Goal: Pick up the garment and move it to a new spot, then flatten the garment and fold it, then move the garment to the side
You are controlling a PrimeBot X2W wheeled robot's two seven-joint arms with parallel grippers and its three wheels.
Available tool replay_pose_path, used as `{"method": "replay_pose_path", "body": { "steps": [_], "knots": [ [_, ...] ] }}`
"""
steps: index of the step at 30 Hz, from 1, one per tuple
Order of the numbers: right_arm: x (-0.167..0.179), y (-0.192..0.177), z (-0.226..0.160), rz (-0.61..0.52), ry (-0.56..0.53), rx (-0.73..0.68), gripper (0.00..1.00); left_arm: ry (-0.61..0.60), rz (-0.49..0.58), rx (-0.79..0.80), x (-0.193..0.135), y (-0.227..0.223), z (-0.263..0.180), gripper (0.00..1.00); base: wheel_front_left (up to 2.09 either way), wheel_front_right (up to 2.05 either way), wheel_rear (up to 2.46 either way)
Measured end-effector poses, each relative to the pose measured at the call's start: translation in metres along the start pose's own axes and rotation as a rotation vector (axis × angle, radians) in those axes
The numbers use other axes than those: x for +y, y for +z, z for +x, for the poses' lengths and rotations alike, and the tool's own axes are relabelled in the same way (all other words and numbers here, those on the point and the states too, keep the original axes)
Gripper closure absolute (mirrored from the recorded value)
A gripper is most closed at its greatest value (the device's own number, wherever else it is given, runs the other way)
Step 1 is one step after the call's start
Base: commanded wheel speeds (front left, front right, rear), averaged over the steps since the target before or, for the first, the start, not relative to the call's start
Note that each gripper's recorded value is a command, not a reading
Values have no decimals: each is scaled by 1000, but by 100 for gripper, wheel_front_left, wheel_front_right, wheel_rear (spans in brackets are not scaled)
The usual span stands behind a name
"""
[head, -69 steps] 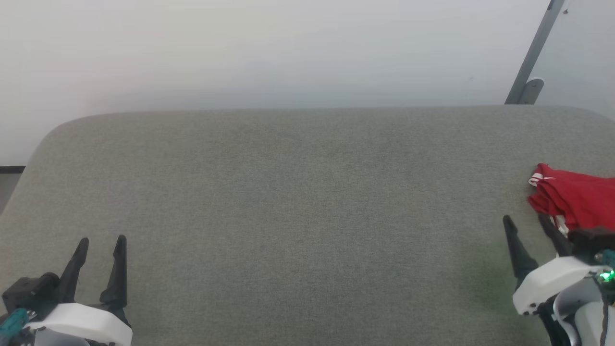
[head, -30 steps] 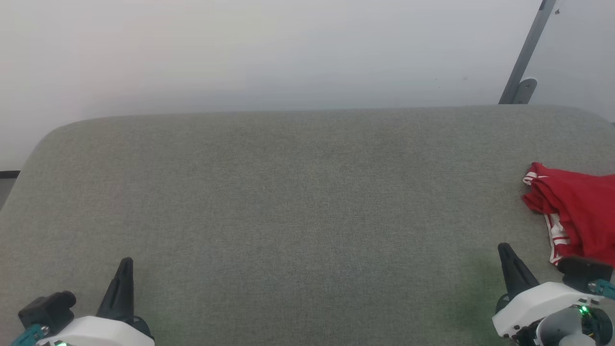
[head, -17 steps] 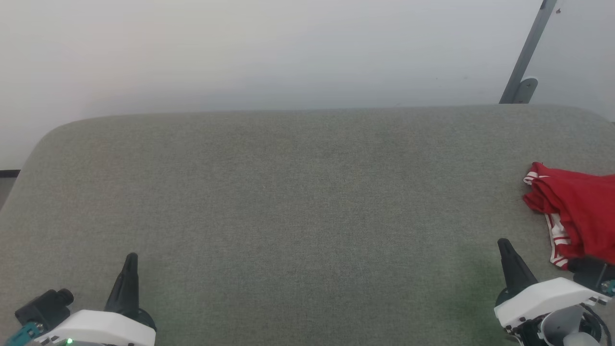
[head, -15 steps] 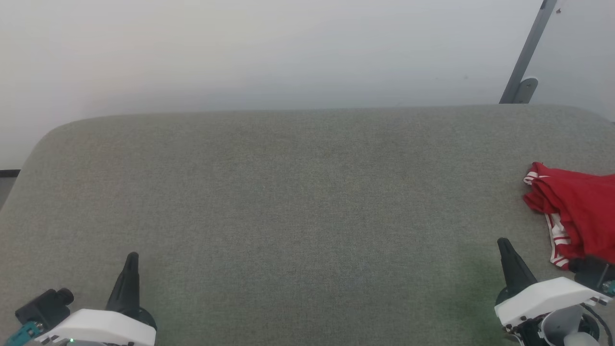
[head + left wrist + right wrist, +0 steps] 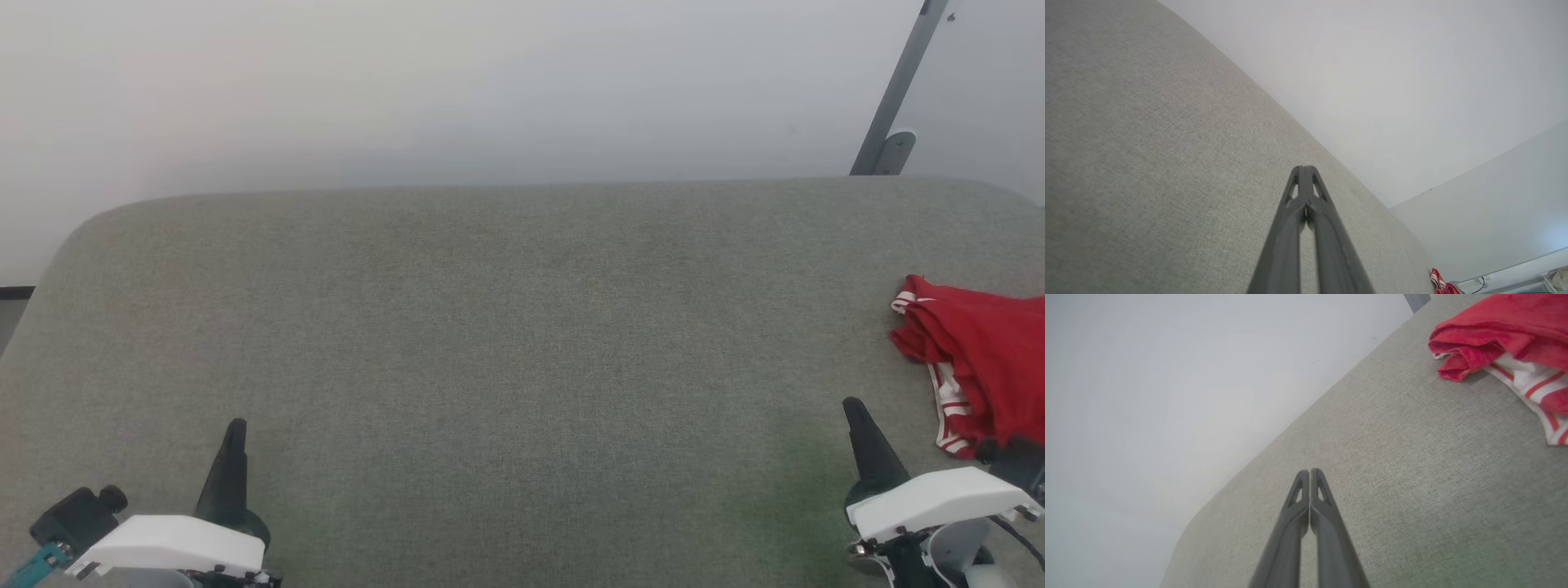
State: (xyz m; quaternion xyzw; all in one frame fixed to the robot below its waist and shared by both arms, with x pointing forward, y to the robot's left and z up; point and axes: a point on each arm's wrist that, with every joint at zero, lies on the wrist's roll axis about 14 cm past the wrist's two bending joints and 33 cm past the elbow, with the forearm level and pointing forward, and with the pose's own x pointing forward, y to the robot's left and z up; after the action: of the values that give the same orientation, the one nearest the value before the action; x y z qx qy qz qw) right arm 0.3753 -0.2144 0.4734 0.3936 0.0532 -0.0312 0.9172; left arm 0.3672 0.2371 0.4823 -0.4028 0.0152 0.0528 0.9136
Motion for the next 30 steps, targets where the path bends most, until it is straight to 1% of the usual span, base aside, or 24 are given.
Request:
{"method": "replay_pose_path", "body": {
  "steps": [30],
  "knots": [
    [12, 4, 4, 336, 30, -16, 100, -20, -325, 25, -16, -8, 8, 100, 0, 0, 0]
  ]
}}
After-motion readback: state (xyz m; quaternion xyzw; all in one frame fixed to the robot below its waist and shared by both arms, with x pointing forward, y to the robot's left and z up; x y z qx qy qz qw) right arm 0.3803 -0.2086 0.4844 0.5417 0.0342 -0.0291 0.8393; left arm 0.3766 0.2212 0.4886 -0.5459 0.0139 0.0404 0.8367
